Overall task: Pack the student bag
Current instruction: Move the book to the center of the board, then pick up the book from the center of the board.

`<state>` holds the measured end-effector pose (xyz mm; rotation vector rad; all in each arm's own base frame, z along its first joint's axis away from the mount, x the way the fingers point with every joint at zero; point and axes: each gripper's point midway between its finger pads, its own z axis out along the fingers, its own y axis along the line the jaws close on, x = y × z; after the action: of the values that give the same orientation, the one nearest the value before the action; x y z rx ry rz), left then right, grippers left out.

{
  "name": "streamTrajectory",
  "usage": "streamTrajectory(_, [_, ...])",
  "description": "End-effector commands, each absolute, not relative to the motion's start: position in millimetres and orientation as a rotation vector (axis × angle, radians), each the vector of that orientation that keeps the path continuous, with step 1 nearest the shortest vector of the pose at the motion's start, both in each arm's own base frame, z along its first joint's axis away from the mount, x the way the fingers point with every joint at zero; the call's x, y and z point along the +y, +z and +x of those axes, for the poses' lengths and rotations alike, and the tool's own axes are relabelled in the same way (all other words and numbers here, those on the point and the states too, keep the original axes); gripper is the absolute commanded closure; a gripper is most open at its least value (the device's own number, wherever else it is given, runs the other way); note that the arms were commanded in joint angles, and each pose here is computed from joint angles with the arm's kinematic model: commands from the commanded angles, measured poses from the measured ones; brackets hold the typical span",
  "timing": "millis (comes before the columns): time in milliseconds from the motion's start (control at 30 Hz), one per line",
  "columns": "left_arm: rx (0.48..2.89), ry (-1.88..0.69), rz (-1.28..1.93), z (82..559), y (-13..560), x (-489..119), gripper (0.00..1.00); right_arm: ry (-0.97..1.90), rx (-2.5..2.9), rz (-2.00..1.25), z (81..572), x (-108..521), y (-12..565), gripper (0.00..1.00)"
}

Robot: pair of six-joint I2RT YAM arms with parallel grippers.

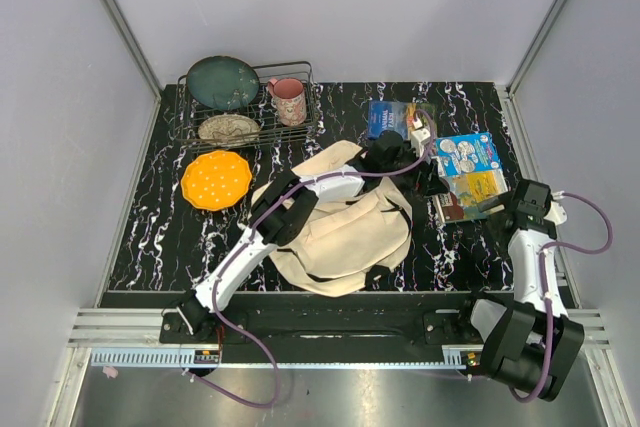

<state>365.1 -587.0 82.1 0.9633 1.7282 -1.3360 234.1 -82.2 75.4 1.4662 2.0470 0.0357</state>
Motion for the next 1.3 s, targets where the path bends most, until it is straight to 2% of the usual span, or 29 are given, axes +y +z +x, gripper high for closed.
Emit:
streamTrajectory(0, [1.644, -1.436, 0.961, 367, 116, -597, 0.01, 0.034, 2.009, 1.505, 240, -88, 76, 0.00])
streamTrajectory(267, [1.729, -1.550, 0.920, 358, 99, -595, 0.01, 0.055, 2.040, 1.511, 243, -86, 64, 0.00])
streamTrajectory(500, [1.804, -1.594, 0.911, 347, 87, -592, 0.10, 0.084, 2.063, 1.495, 246, -82, 63, 0.00])
streamTrajectory(600, [1.842, -1.622, 0.918, 340, 79, -591, 0.17, 0.124, 2.084, 1.461, 251, -77, 63, 0.00])
streamTrajectory(667, [1.873, -1.635, 0.927, 333, 74, -590, 0.27, 0.144, 2.095, 1.443, 253, -75, 64, 0.00])
streamTrajectory(833, [1.922, -1.670, 0.943, 315, 72, -584, 0.38, 0.150, 2.124, 1.406, 253, -73, 62, 0.00])
streamTrajectory(900, [1.957, -1.662, 0.940, 309, 65, -578, 0.48, 0.146, 2.127, 1.404, 252, -73, 62, 0.00])
streamTrajectory(967, [1.975, -1.629, 0.941, 306, 63, -574, 0.48, 0.146, 2.127, 1.404, 251, -73, 62, 0.00])
streamTrajectory(1000, [1.963, -1.599, 0.933, 310, 67, -573, 0.40, 0.147, 2.123, 1.401, 251, -73, 63, 0.00])
streamTrajectory(1067, [1.967, -1.555, 0.911, 315, 66, -571, 0.40, 0.148, 2.119, 1.396, 250, -72, 64, 0.00])
streamTrajectory(1133, [1.950, -1.536, 0.898, 322, 75, -573, 0.32, 0.147, 2.121, 1.396, 249, -72, 64, 0.00])
streamTrajectory(1267, [1.918, -1.553, 0.875, 330, 93, -584, 0.25, 0.144, 2.121, 1.392, 248, -72, 64, 0.00])
